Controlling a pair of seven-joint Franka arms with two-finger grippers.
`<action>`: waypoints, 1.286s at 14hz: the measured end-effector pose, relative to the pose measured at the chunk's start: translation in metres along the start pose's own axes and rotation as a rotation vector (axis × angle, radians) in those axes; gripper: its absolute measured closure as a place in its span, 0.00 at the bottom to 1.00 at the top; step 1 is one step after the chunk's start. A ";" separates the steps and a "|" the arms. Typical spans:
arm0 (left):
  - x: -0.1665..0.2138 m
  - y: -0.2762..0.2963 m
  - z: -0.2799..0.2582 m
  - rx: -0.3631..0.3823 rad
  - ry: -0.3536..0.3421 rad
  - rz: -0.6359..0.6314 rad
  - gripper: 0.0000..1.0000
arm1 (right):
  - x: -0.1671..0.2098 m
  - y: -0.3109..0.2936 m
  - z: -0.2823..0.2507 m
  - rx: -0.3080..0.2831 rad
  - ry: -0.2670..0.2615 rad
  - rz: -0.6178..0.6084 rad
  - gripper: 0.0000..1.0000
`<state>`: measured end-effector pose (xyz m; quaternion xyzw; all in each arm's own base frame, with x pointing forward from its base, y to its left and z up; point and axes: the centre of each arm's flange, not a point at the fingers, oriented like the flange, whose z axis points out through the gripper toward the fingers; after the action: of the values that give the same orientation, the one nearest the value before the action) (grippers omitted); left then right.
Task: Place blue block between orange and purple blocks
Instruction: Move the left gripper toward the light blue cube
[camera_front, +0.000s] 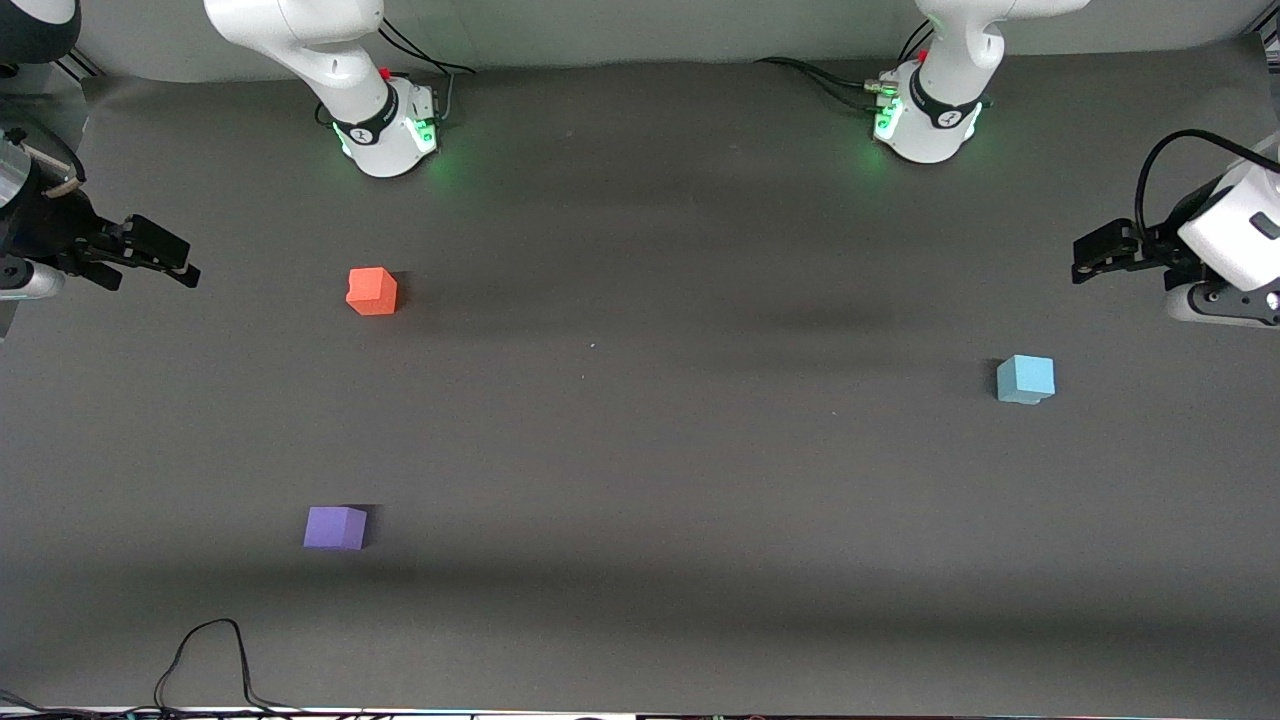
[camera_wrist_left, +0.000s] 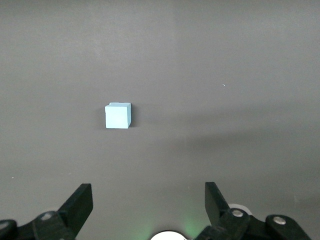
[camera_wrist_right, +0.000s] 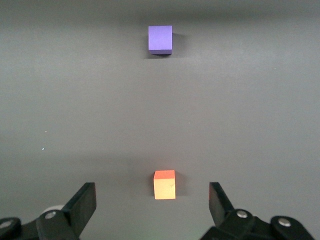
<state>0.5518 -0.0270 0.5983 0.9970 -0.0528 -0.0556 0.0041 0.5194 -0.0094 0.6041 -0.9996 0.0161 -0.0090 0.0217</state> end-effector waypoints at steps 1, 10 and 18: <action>0.000 0.000 0.000 -0.001 0.000 0.000 0.00 | 0.000 -0.001 0.000 0.000 0.000 -0.001 0.00; -0.001 -0.006 0.001 -0.003 -0.006 -0.008 0.00 | 0.000 0.000 0.005 0.000 -0.008 0.000 0.00; -0.029 -0.089 0.010 0.023 0.019 0.063 0.00 | 0.000 0.001 0.014 0.000 -0.013 0.001 0.00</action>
<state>0.5315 0.0644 0.5905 0.9954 -0.0845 -0.0452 -0.0048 0.5194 -0.0095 0.5902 -0.9996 0.0166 -0.0025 0.0218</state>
